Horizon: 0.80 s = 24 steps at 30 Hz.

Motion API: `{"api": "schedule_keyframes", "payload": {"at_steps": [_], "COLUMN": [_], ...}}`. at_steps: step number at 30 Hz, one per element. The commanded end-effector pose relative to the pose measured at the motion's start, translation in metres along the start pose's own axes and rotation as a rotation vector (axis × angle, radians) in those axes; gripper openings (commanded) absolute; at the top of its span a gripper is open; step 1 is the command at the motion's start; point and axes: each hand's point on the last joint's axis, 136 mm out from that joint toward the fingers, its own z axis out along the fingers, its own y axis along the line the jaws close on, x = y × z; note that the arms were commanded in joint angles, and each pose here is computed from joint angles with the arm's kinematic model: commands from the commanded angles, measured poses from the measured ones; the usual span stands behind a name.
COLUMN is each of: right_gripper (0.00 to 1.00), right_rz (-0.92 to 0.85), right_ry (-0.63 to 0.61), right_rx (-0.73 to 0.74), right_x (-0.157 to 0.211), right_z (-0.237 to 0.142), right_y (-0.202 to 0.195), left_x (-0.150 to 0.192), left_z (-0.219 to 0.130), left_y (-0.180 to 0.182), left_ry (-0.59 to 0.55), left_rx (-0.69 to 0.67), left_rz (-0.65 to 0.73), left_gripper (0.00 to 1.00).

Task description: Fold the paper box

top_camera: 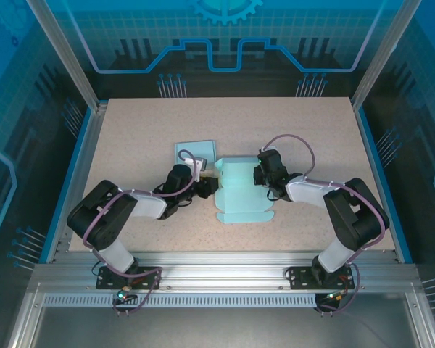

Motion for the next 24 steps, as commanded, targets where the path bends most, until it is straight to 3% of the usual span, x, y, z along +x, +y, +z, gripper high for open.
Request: {"api": "schedule_keyframes", "payload": {"at_steps": [1,8,17,24], "right_gripper": [0.0,0.0,0.0,0.0], "right_rz": [-0.009,-0.017,-0.018,-0.024], "right_ry": [0.006,0.008,0.009,0.007], "right_rx": [-0.034,-0.04,-0.045,-0.076], "right_x": [-0.002,-0.001,0.001,0.001], "right_z": [0.002,0.002,0.002,0.001], "right_y": [0.012,0.012,0.013,0.018], "left_x": [-0.005,-0.015,-0.028,-0.034], "left_z": [0.0,0.013,0.019,0.03], "left_y": [-0.023,-0.025,-0.032,-0.003], "left_ry": [-0.024,-0.013,-0.015,-0.037], "left_rx": [0.111,0.109,0.121,-0.055], "left_rz": [0.059,0.13,0.209,0.246], "left_gripper": [0.45,0.49,0.43,0.37]}}
